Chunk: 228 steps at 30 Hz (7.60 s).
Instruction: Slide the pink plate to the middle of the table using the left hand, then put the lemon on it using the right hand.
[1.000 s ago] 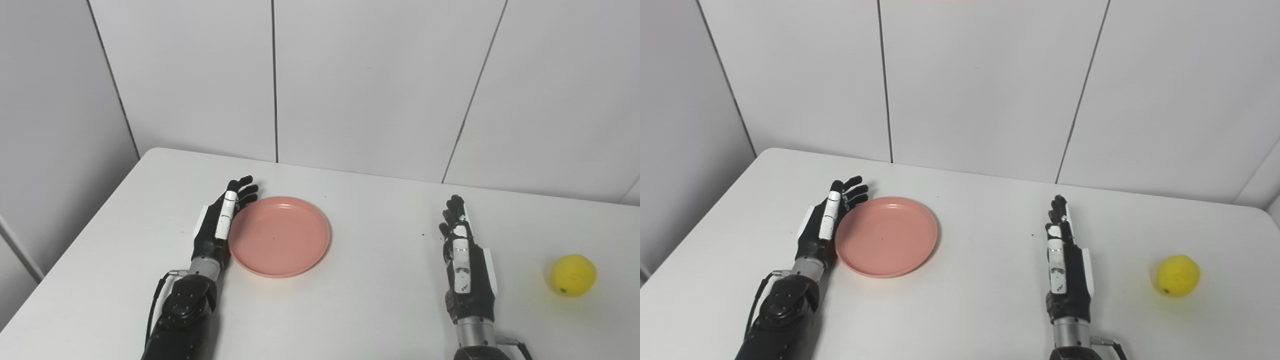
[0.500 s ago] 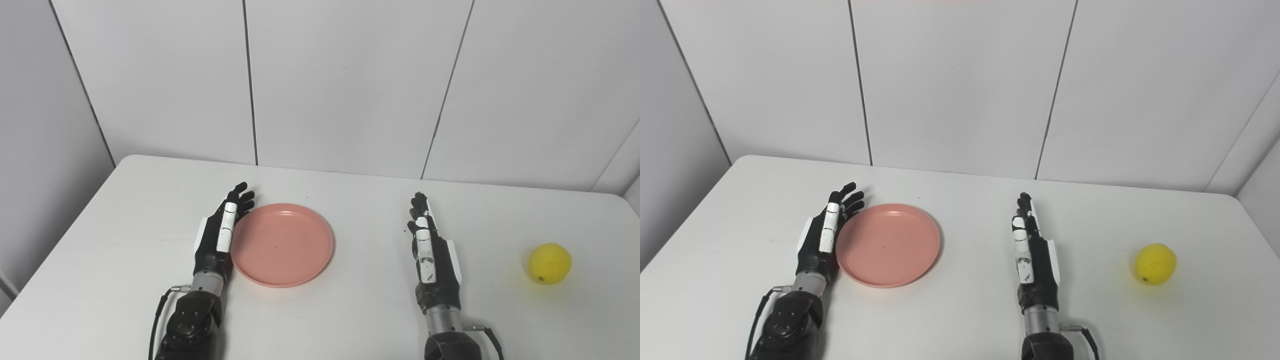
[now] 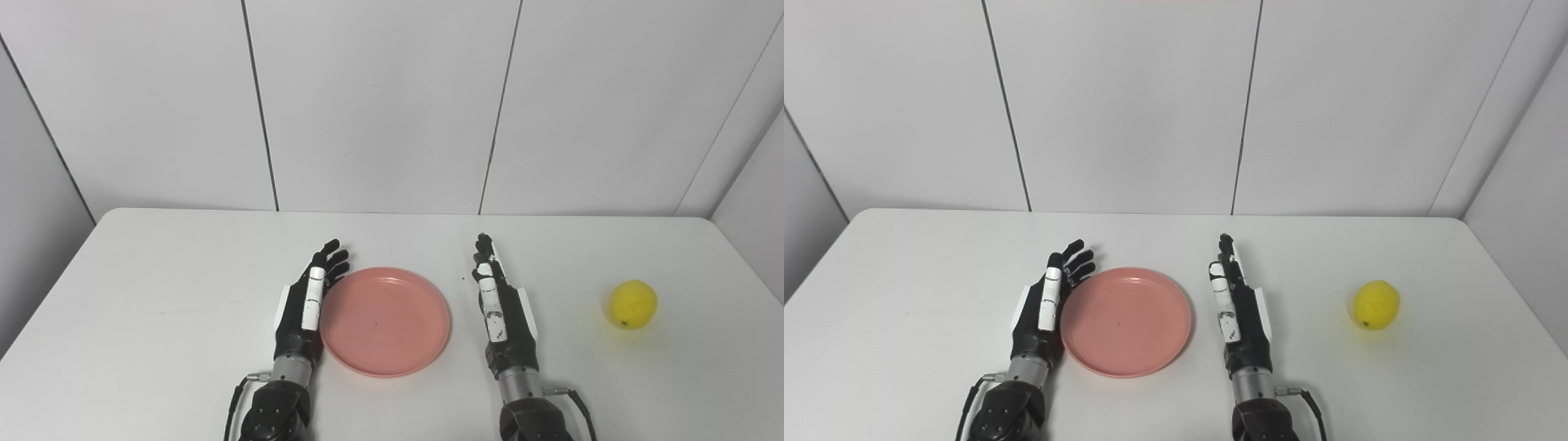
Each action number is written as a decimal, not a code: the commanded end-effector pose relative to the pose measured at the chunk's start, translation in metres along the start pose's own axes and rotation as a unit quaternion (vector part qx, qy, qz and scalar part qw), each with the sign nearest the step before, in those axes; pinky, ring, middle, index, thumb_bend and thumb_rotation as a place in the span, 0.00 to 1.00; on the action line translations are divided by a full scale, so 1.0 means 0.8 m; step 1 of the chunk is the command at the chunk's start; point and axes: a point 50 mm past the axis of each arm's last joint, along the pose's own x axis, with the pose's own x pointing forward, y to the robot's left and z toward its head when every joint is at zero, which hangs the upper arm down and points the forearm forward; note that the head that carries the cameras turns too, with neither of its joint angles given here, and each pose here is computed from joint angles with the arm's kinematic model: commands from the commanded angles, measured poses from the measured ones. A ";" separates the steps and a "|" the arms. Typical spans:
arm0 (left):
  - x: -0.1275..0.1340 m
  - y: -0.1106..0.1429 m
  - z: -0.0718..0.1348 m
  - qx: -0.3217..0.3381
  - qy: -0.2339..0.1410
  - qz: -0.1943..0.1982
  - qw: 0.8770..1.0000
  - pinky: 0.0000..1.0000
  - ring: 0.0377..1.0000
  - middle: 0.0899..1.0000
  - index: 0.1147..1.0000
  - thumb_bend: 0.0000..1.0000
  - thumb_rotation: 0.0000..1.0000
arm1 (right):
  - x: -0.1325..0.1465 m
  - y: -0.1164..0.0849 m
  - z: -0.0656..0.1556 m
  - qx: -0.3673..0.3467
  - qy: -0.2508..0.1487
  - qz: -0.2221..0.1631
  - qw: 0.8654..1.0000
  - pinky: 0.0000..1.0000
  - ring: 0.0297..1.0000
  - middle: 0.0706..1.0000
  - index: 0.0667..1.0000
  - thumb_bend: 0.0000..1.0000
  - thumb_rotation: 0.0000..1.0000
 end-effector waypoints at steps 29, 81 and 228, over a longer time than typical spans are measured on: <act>-0.009 -0.014 -0.017 0.033 0.006 -0.021 0.999 0.92 0.89 0.88 0.88 0.65 1.00 | 0.020 -0.054 0.077 -0.058 -0.110 -0.053 0.991 0.95 0.94 0.94 0.94 0.69 0.91; -0.013 0.044 -0.011 0.024 -0.031 0.005 0.999 0.86 0.88 0.87 0.85 0.69 1.00 | 0.032 -0.182 0.068 -0.427 0.064 -0.251 0.866 0.79 0.87 0.88 0.88 0.87 0.34; -0.026 -0.030 -0.002 0.030 -0.021 0.003 0.999 0.93 0.94 0.94 0.93 0.59 1.00 | 0.044 0.063 0.018 -0.394 -0.093 0.131 0.905 0.22 0.37 0.46 0.42 0.52 0.00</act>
